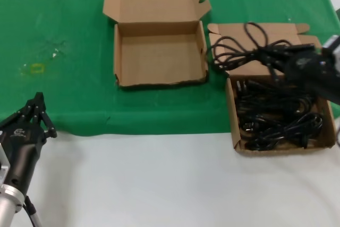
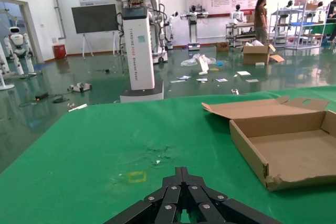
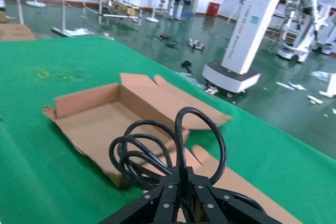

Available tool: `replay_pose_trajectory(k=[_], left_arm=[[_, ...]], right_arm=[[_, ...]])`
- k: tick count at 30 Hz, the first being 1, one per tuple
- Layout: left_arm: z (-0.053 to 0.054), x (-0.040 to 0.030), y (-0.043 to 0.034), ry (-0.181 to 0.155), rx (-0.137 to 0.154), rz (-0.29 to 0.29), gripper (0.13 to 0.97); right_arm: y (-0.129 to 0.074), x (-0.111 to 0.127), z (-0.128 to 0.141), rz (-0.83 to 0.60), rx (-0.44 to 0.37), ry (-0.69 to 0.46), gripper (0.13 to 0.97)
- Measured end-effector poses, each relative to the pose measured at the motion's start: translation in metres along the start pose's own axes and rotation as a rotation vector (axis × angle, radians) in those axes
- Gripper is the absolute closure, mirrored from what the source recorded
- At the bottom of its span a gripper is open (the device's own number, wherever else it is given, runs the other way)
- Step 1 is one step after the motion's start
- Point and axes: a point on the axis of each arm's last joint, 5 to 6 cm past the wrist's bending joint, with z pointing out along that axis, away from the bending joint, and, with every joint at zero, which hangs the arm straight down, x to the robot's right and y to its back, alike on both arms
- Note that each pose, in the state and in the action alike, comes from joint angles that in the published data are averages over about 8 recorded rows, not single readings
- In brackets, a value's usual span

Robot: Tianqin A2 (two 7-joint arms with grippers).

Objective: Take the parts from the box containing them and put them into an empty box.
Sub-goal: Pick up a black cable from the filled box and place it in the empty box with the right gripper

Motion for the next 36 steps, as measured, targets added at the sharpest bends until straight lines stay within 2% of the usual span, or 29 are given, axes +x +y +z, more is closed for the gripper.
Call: replay_pose_trajectory(k=[24, 30, 36], left_arm=[[0.0, 0.0, 0.0, 0.0, 0.0, 0.0, 0.953], [0.0, 0.0, 0.0, 0.0, 0.0, 0.0, 0.953], [0.0, 0.0, 0.0, 0.0, 0.0, 0.0, 0.953]], right_arm=[[-0.026, -0.025, 0.153, 0.001, 0.096, -0.122, 0.923], [-0.032, -0.032, 0.18, 0.001, 0.106, -0.148, 0.923], [-0.034, -0.04, 0.196, 0.009, 0.107, -0.167, 0.923]])
